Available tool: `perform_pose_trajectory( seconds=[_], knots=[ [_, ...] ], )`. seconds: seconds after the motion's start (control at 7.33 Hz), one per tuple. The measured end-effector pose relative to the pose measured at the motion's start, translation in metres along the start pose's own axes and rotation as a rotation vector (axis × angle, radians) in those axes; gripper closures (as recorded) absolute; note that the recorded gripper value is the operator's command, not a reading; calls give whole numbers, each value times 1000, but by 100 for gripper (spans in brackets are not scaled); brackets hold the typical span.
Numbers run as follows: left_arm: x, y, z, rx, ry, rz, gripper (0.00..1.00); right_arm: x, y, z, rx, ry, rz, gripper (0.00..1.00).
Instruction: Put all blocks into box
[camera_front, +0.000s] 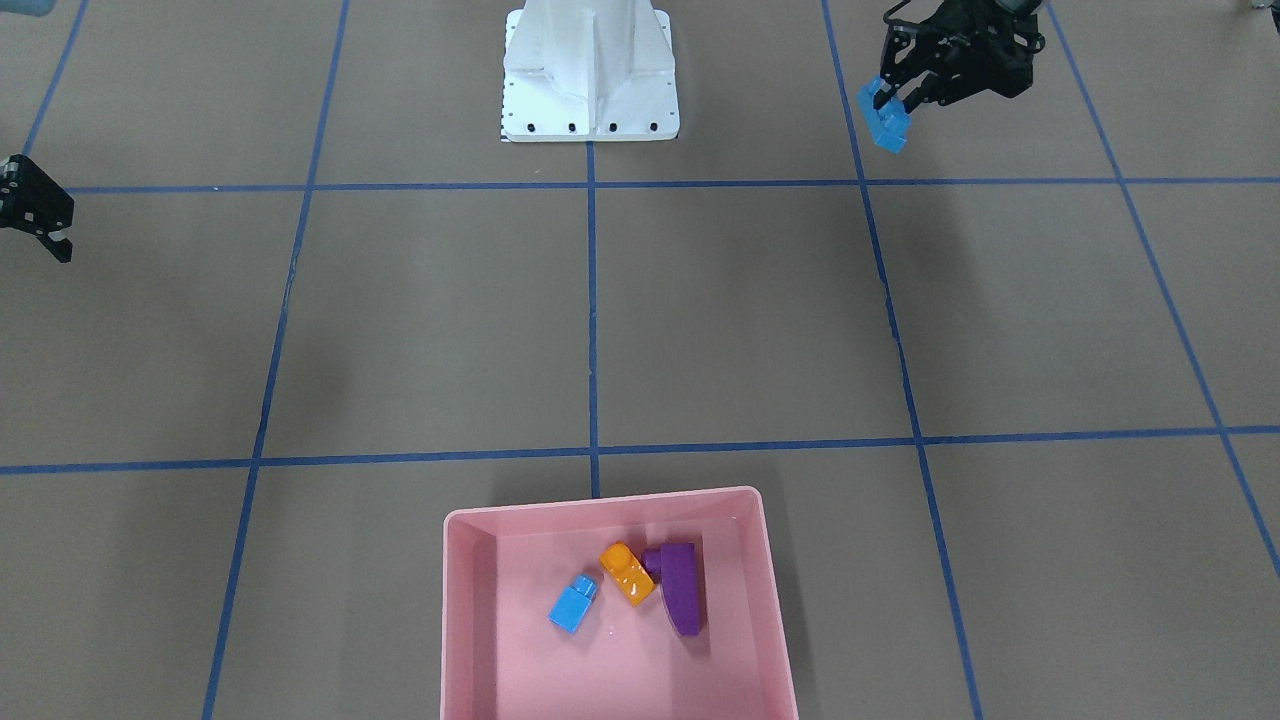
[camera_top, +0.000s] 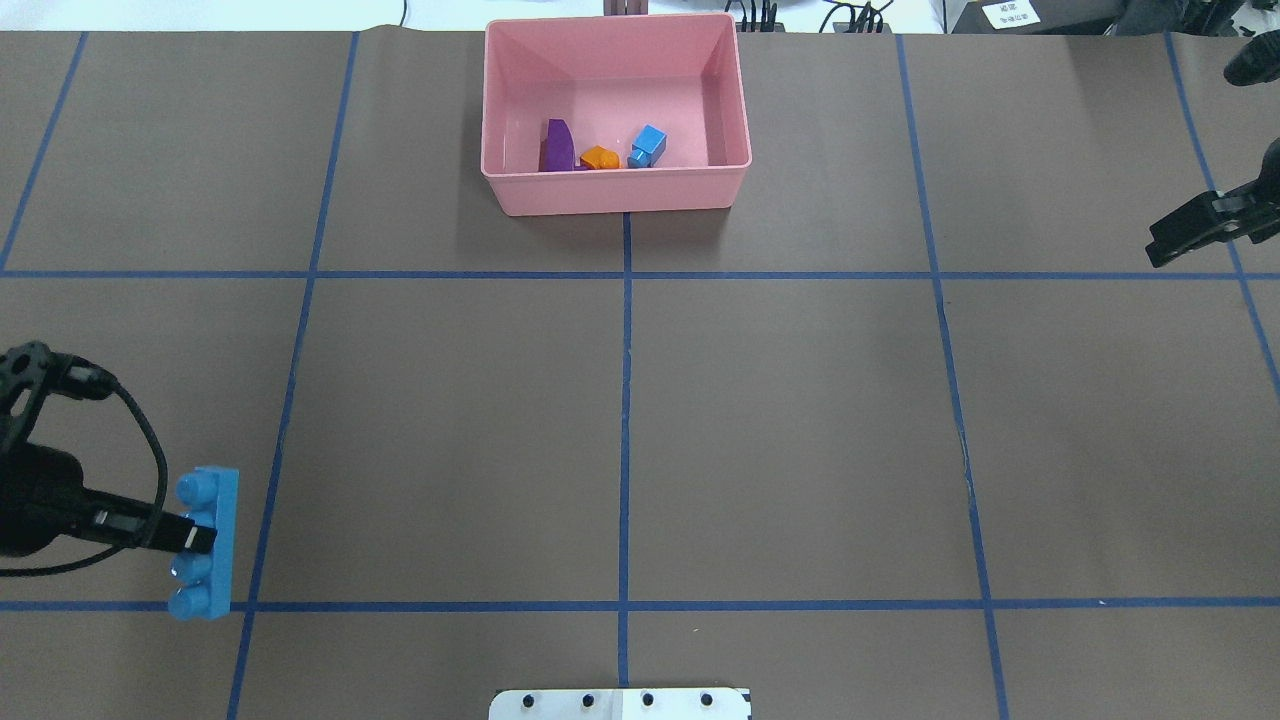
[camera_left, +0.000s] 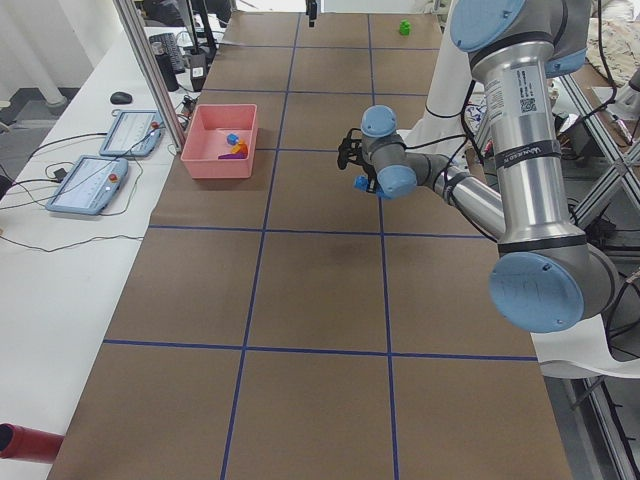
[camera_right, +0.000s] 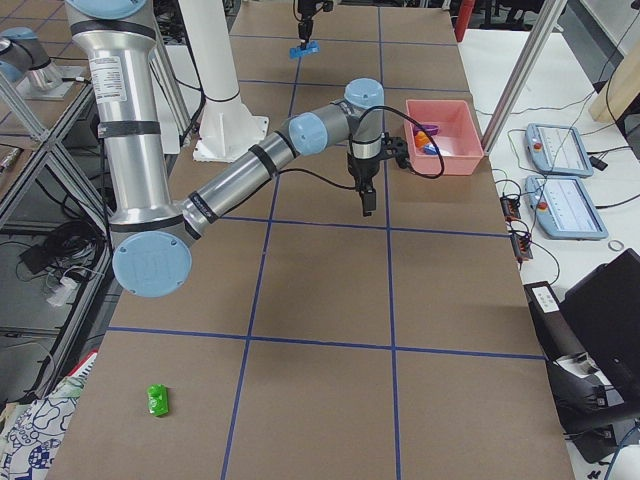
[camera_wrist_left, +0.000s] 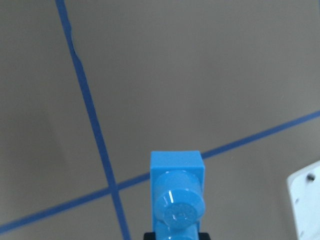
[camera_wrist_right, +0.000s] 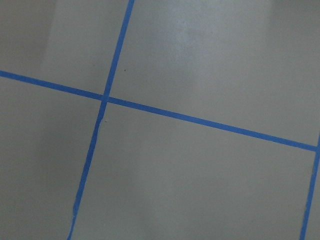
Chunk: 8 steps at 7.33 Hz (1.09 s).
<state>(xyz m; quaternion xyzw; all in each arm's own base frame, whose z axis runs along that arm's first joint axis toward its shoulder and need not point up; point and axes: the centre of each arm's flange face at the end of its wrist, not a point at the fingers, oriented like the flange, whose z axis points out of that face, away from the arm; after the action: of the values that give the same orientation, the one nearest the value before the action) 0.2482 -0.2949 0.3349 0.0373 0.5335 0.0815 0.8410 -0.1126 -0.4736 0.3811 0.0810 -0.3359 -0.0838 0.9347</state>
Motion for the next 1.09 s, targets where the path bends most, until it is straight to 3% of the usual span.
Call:
perform_pose_trajectory(
  seconds=[0.55, 0.82, 1.09],
  knots=[
    [92, -176, -30, 177, -10, -238, 100, 52, 33, 0, -32, -8, -56, 0],
    [134, -272, -19, 216, -23, -344, 100, 79, 52, 5, -55, -6, -90, 0],
    [164, -368, 0, 254, -77, -421, 100, 105, 70, 9, -77, 2, -126, 0]
  ],
)
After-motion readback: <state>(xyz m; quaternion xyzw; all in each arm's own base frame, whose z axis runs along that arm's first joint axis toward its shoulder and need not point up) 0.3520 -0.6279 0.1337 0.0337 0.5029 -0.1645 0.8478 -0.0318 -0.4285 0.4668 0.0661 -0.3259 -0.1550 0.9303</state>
